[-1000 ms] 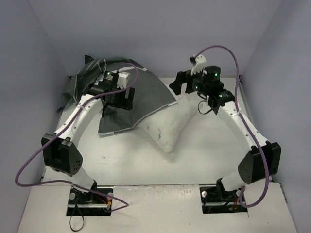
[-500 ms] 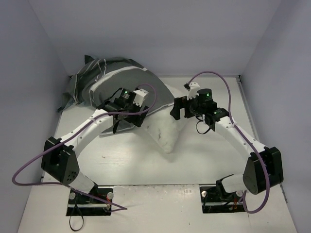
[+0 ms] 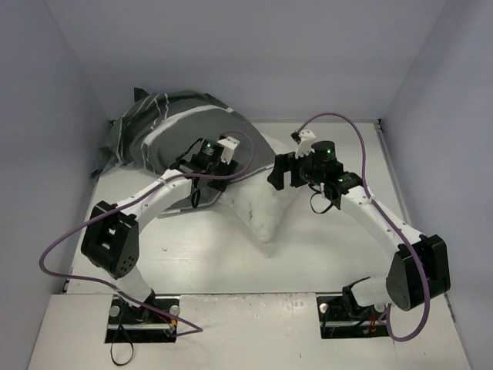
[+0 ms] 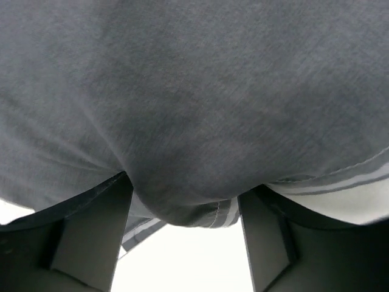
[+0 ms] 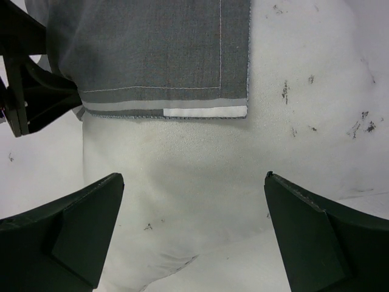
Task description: Put the pillow into the pillowcase
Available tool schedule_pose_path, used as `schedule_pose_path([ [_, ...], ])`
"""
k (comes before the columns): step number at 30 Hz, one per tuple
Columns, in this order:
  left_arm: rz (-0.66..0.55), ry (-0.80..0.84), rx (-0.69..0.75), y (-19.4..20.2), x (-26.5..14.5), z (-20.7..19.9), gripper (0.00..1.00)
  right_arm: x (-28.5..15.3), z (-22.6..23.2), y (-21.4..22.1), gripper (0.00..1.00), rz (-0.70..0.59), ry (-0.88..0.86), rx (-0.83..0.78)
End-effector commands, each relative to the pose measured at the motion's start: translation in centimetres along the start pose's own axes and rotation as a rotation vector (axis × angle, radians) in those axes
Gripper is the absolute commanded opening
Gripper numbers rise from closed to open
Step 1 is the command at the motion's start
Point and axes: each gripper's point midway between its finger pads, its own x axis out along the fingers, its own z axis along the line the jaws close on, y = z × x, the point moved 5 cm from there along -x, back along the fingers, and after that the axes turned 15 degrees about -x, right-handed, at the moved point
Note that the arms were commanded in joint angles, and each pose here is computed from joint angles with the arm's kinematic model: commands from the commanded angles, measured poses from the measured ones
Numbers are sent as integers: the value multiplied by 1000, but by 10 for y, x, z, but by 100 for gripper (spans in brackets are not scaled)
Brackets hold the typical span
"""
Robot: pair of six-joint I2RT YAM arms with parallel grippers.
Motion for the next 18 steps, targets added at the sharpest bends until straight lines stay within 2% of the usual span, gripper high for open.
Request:
schedule_pose_path([
  [1, -127, 42, -20, -47, -12, -2, 32, -6, 5, -27, 96, -105, -9, -21],
  [2, -117, 64, -18, -45, -10, -5, 13, -6, 5, -28, 96, -108, -10, -22],
  [3, -123, 66, -20, -53, -16, -4, 0, -6, 7, -29, 96, -109, -16, -29],
  [7, -181, 68, -10, -79, -45, -4, 0, -3, 10, -29, 92, -106, 4, -62],
  [13, -220, 121, 0, -103, -85, -10, 0, 14, 23, -25, 95, -69, 32, -117],
  [18, -172, 136, 28, -95, -86, -4, 0, 28, 23, -18, 97, -52, 19, -116],
])
